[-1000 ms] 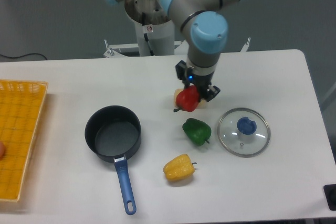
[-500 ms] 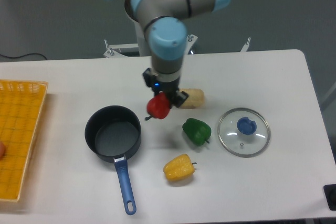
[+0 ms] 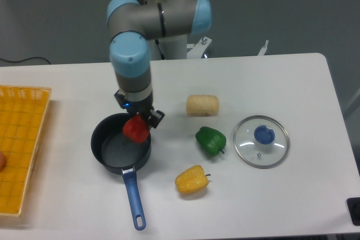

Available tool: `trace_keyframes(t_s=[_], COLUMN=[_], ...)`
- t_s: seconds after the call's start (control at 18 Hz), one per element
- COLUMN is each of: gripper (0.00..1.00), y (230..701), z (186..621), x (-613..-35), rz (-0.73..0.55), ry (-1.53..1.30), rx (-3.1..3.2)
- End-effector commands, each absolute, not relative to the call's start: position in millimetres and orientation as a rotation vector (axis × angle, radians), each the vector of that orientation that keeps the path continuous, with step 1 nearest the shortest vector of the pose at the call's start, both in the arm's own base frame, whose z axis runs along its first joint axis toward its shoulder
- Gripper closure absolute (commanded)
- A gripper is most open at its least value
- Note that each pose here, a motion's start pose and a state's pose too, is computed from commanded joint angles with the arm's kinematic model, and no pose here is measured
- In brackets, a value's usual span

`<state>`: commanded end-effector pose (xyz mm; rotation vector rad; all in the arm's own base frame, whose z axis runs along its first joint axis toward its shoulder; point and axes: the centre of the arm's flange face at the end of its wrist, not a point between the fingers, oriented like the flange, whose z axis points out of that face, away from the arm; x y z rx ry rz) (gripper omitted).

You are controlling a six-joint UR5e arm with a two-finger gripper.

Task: Place the red pepper in the pot
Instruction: 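Carry the red pepper over to the dark blue saucepan, then lower the red pepper into the saucepan and open the gripper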

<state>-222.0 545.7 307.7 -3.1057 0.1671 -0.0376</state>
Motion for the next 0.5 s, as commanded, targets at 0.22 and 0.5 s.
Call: trace_keyframes(t_s=[0.22,0.5], gripper=[0.89,0.88], y=[550.1,559.0], z=[297.4,280.7], x=[-221.2,-213.9], rz=[-0.042,-0.037], ry=[0.148,0.156], rx=[-3.115,-3.133])
